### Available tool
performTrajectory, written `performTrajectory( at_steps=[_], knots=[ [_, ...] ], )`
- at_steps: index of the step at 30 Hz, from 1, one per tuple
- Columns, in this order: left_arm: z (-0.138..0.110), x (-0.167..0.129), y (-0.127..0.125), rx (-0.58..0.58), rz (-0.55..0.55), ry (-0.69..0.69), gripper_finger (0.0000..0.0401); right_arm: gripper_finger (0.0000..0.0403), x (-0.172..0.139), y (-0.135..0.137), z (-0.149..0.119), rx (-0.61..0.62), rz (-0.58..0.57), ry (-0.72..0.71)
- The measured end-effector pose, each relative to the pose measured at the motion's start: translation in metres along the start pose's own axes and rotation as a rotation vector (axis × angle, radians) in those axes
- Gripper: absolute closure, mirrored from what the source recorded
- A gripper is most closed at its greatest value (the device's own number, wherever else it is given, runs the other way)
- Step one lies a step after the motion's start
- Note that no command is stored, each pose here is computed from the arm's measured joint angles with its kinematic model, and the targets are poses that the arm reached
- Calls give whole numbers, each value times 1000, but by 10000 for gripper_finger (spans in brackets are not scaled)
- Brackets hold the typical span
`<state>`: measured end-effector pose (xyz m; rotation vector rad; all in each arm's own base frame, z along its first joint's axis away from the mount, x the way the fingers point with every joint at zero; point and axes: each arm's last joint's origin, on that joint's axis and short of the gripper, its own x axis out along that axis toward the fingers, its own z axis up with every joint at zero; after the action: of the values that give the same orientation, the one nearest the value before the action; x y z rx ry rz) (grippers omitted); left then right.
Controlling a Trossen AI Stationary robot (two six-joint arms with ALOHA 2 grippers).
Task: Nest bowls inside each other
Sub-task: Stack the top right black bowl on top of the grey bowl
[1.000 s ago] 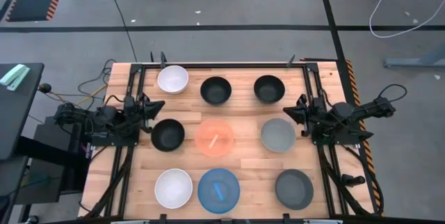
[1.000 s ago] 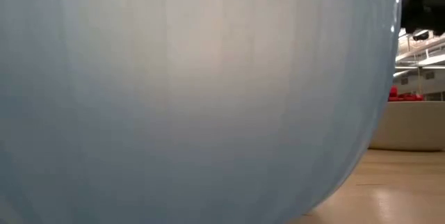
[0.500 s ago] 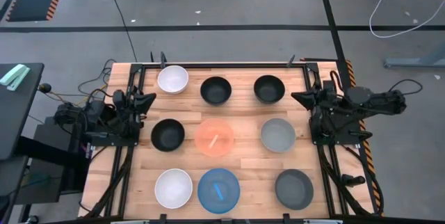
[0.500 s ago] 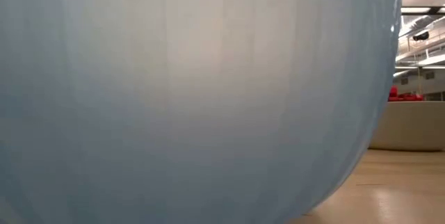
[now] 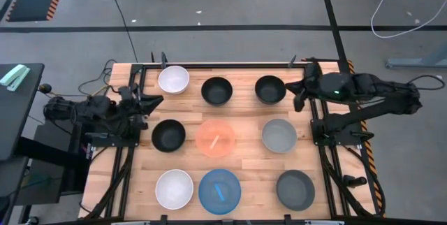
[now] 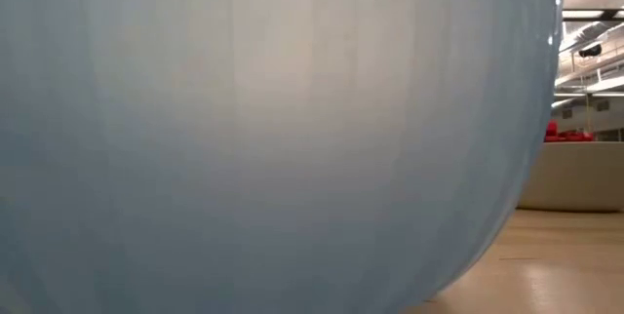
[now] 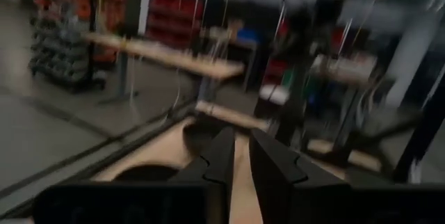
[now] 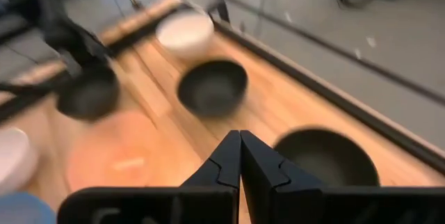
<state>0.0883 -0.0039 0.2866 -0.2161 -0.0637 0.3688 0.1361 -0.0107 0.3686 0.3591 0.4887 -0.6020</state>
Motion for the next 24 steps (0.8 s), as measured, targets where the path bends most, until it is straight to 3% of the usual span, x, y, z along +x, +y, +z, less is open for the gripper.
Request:
performTrajectory(
  at_steps=[10, 15, 24],
  knots=[
    [31, 4, -9, 65, 66, 236, 324, 389, 43, -1, 19, 81, -133, 297],
    [43, 4, -6, 71, 123, 262, 332, 389, 59, -8, 22, 133, -126, 370],
    [43, 14, 3, 44, 109, 343, 326, 389, 76, -25, 26, 49, -177, 419]
  ],
)
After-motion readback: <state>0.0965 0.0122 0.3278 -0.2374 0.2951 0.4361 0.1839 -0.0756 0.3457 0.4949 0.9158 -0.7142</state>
